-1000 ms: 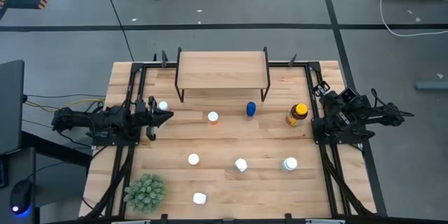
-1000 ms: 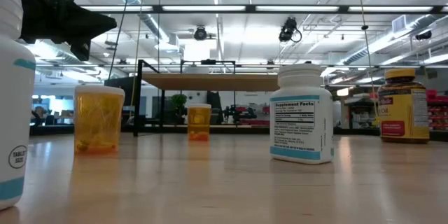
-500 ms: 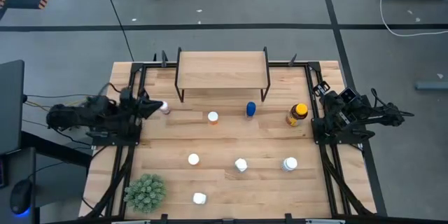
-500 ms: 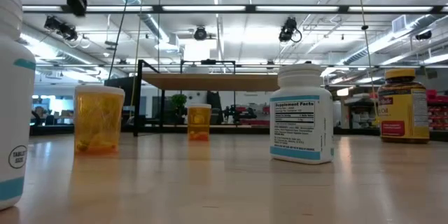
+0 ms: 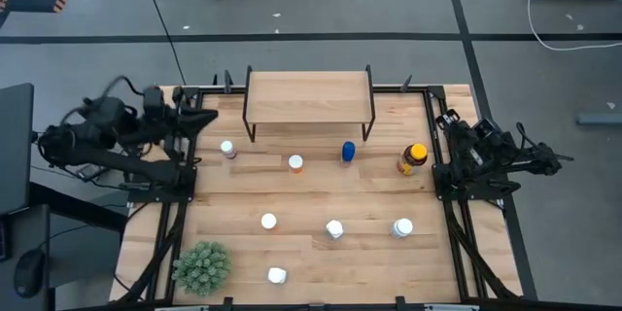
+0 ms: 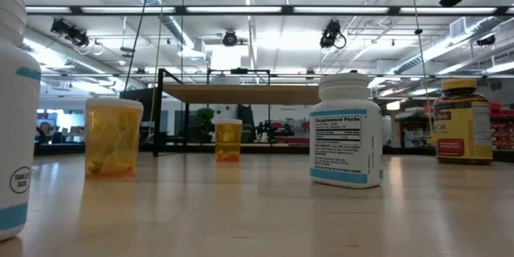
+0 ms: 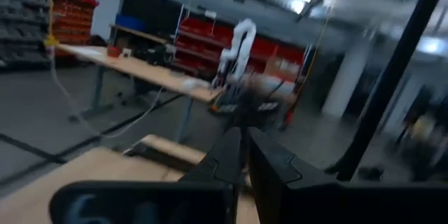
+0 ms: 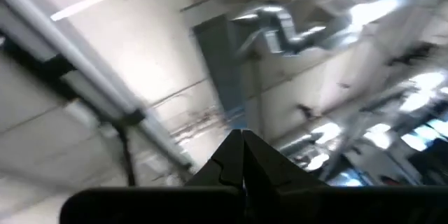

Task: Pick and place medicine bottles onto shelf by color
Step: Put the pink medicine bottle on the shelf

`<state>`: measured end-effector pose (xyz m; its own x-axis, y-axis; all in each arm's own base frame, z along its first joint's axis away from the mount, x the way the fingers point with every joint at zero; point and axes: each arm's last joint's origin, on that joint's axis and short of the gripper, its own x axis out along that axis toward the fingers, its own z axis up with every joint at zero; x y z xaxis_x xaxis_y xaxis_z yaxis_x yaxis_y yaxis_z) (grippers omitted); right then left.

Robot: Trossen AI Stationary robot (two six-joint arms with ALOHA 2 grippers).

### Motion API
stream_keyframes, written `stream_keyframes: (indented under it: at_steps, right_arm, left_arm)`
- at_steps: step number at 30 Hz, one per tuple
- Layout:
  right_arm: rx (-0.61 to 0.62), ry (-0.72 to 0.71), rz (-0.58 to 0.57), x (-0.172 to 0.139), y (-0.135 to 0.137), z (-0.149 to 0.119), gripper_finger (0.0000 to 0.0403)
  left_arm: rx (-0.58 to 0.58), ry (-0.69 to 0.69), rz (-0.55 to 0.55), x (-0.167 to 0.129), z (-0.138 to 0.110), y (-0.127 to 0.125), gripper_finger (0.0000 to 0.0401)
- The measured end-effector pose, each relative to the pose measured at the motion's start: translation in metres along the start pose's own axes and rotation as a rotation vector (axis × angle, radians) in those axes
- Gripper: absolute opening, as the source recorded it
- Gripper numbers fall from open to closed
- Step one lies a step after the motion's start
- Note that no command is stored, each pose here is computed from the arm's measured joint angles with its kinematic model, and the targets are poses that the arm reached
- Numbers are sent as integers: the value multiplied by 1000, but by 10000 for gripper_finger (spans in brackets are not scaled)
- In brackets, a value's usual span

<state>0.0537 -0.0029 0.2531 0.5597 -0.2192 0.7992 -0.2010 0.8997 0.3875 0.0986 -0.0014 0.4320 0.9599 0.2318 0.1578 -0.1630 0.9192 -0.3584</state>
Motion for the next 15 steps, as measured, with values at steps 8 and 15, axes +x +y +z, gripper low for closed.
stream_keyframes:
  at_steps: [8, 15]
  right_arm:
    - [-118, 280, -425, 47, 10, 14, 9]
    - [-138, 431, -282, 114, 46, 49, 9]
  left_arm:
    - [-77, -25, -9, 25, 27, -18, 34]
    - [-142, -61, -24, 35, 34, -24, 31]
